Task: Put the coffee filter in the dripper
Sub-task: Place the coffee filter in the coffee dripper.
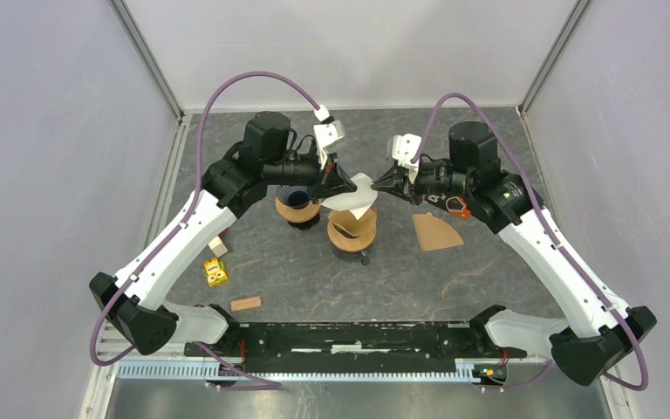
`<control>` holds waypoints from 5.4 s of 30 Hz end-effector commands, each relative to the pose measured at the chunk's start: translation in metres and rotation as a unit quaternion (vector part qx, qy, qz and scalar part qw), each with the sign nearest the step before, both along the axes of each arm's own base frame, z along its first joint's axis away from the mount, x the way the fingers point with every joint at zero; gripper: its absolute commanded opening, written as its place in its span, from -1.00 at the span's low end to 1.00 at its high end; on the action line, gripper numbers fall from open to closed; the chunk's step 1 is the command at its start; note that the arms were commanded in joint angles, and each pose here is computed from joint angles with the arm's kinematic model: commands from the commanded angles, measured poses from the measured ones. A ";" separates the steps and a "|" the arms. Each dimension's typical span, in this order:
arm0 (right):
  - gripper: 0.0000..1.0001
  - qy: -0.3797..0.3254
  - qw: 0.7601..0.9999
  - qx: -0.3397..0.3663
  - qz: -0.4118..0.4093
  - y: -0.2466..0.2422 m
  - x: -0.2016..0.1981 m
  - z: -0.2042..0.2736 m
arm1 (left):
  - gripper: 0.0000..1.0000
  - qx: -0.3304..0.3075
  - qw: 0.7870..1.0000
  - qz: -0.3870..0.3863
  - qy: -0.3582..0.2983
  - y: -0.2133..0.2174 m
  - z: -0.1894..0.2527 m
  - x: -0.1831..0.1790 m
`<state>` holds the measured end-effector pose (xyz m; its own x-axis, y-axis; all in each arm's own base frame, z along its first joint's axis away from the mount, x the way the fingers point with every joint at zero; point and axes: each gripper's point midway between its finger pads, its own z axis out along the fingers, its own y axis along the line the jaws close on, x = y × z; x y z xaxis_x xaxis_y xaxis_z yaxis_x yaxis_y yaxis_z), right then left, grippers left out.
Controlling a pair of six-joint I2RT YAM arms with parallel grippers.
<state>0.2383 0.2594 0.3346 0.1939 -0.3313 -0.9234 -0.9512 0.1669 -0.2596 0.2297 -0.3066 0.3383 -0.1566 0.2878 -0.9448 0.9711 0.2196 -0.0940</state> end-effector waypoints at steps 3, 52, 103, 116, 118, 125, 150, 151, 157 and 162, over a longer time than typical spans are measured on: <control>-0.86 -0.010 1.000 0.025 0.009 0.006 0.000 0.015 | -0.95 -0.023 1.000 0.001 -0.012 -0.002 0.012 -0.001; -0.74 0.035 0.999 0.008 0.023 0.010 -0.003 -0.041 | -0.95 -0.062 0.997 0.036 -0.002 0.000 0.026 0.012; -0.76 0.097 0.992 0.083 -0.021 0.010 0.019 -0.045 | -0.96 -0.158 0.982 0.056 0.081 0.006 0.030 0.029; -1.00 -0.046 0.985 0.015 -0.166 -0.027 0.066 -0.018 | 0.52 -0.140 0.976 0.149 0.079 0.017 0.030 0.059; -1.00 -0.072 0.976 -0.002 -0.207 -0.035 0.076 -0.015 | 0.58 -0.148 0.966 0.189 0.096 0.016 0.033 0.077; -1.00 -0.147 0.935 -0.056 -0.318 -0.057 0.094 -0.013 | 0.68 -0.160 0.942 0.245 0.166 0.005 0.038 0.107; -1.00 -0.156 0.926 -0.093 -0.331 -0.048 0.093 -0.033 | 0.64 -0.193 0.917 0.215 0.276 -0.022 0.024 0.094; -1.00 -0.155 0.926 -0.094 -0.330 -0.048 0.093 -0.034 | 0.63 -0.194 0.915 0.214 0.281 -0.023 0.024 0.094; -1.00 -0.151 0.926 -0.100 -0.330 -0.048 0.094 -0.041 | 0.61 -0.205 0.908 0.199 0.307 -0.029 0.022 0.087; -1.00 -0.147 0.929 -0.098 -0.324 -0.044 0.094 -0.043 | 0.60 -0.198 0.905 0.208 0.315 -0.033 0.012 0.091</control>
<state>0.3317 0.2070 0.2868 0.1056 -0.6488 -0.7536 -0.5455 0.5958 -0.5894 0.3206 -0.3310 0.3460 -0.7031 -0.2393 -0.6696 0.5477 0.4182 -0.7246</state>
